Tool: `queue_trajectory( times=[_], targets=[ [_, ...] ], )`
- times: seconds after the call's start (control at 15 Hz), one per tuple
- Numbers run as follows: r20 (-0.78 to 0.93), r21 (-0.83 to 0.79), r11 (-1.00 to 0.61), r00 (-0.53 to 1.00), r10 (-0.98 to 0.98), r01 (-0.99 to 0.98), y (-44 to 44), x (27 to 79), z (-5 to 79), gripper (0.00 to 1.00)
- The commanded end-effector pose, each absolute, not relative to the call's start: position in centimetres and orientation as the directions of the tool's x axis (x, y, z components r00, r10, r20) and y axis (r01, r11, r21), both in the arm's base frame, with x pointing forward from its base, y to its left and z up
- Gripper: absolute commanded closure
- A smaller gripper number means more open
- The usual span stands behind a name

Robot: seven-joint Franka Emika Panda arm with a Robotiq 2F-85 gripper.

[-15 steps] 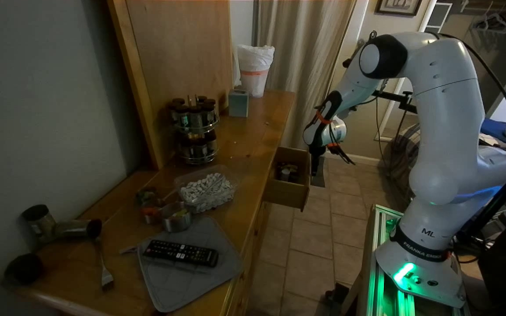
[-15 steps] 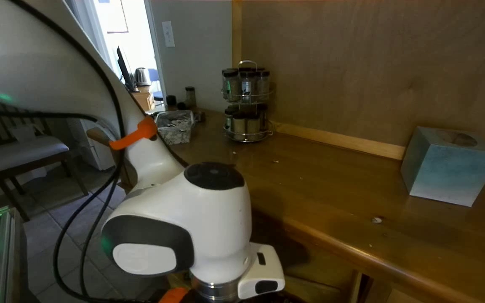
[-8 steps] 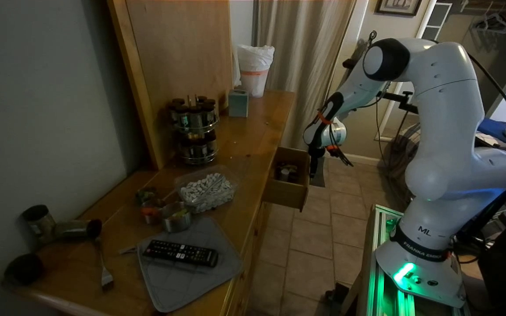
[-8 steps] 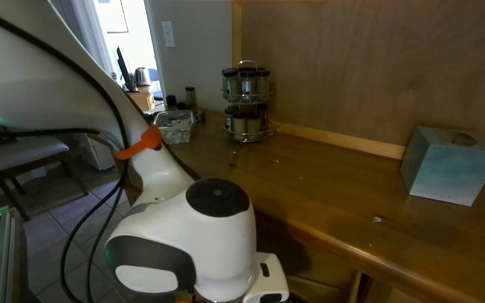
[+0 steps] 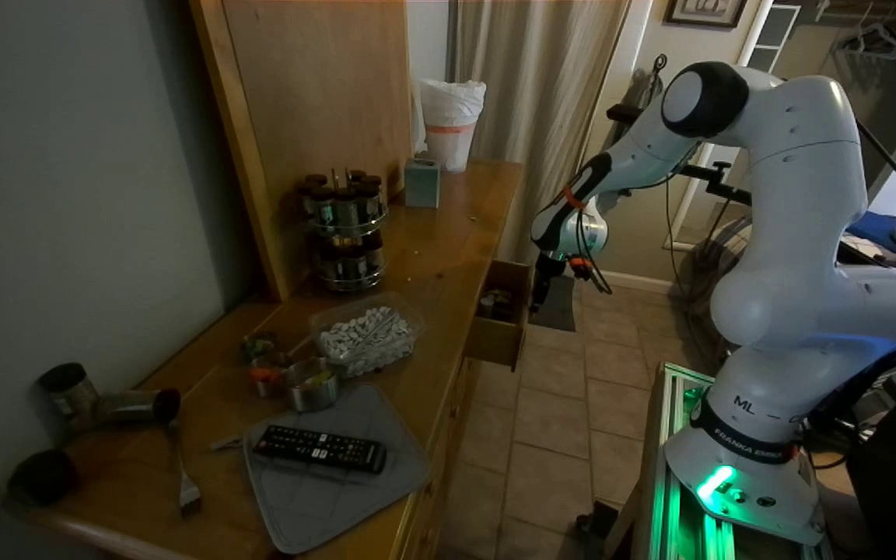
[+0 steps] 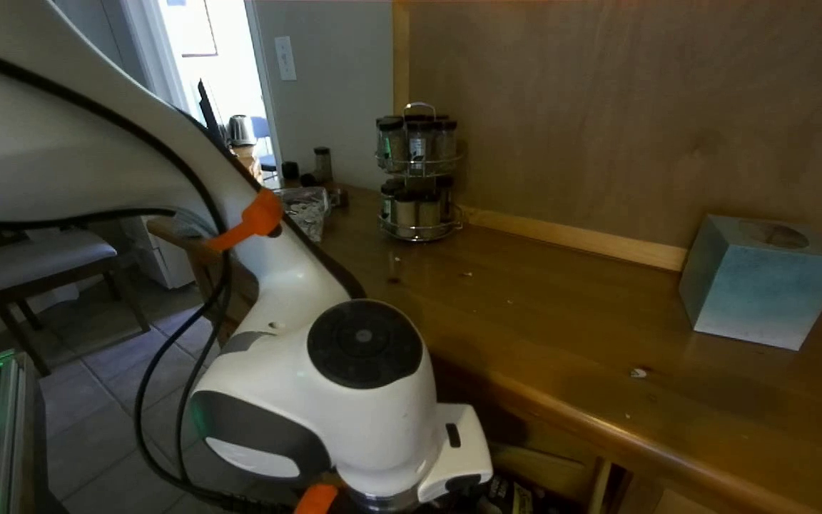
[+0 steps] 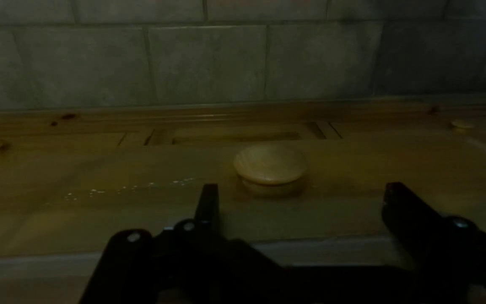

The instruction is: Close the top middle drawer

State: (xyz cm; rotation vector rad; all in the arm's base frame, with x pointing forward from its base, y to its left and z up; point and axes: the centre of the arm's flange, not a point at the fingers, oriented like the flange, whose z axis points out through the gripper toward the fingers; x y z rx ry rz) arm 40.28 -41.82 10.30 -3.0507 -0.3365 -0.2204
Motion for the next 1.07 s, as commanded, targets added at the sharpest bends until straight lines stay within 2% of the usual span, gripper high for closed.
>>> queue_trajectory(
  times=[0.0, 0.33, 1.0],
  targets=[
    [0.242, -0.026, -0.971, 0.944, 0.226, 0.239, -40.9, 42.8, 9.5, 0.00],
    [0.337, 0.081, -0.971, 0.910, 0.241, 0.227, -39.5, 46.0, 8.1, 0.00],
    [0.516, 0.011, -0.997, 0.853, 0.070, 0.076, -38.0, 51.0, 6.9, 0.00]
  ],
)
